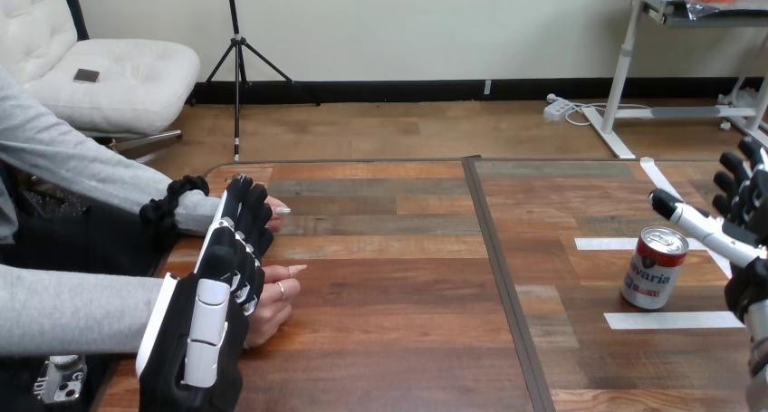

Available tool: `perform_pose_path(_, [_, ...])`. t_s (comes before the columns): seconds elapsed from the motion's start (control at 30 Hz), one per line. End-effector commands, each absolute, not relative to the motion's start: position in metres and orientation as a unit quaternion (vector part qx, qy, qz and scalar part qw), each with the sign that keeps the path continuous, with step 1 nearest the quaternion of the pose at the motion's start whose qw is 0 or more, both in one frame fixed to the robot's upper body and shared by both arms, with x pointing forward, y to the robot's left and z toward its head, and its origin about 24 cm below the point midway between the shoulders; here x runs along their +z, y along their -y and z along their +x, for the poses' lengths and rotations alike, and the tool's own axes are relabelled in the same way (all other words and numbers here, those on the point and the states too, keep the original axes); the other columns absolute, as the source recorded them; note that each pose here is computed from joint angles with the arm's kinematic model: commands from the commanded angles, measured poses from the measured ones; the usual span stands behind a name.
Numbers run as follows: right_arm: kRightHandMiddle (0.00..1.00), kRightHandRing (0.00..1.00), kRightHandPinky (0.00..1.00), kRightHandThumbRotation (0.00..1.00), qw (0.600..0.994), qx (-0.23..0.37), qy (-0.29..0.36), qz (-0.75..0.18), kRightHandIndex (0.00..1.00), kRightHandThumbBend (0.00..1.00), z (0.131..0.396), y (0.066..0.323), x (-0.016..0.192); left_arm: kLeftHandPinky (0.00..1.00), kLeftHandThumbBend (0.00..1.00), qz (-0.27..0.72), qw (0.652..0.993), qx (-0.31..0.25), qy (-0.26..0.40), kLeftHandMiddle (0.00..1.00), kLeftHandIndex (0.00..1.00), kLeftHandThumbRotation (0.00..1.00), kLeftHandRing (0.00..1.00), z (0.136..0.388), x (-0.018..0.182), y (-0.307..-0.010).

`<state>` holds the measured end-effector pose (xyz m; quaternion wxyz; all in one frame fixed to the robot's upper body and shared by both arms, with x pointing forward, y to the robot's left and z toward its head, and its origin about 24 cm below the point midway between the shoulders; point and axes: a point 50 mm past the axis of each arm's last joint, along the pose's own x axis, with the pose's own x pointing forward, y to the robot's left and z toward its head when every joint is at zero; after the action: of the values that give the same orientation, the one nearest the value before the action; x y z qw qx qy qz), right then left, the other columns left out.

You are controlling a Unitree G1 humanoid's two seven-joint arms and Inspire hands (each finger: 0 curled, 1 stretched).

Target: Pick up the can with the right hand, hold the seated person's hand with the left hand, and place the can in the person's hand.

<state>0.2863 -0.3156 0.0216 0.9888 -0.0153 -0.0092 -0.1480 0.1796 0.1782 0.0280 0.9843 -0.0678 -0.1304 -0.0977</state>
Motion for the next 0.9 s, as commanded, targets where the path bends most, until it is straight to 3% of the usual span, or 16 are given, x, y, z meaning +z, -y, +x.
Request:
perform_pose_path(0.0, [0.96,0.97,1.00,0.05,0.988,-0.143,0.046,-0.044,0.98,1.00,0.305,0.320,0.051,1.00,0.64,-0.077,0.978,-0.099,0.169,1.00,1.00,0.96,1.00,0.190,0.041,-0.175])
perform_pose_path(0.87, [0.95,0.99,1.00,0.12,0.989,-0.137,-0.004,-0.052,0.97,1.00,0.300,0.319,0.034,1.00,0.66,-0.078,0.978,-0.100,0.167,1.00,1.00,0.95,1.00,0.190,0.039,-0.176])
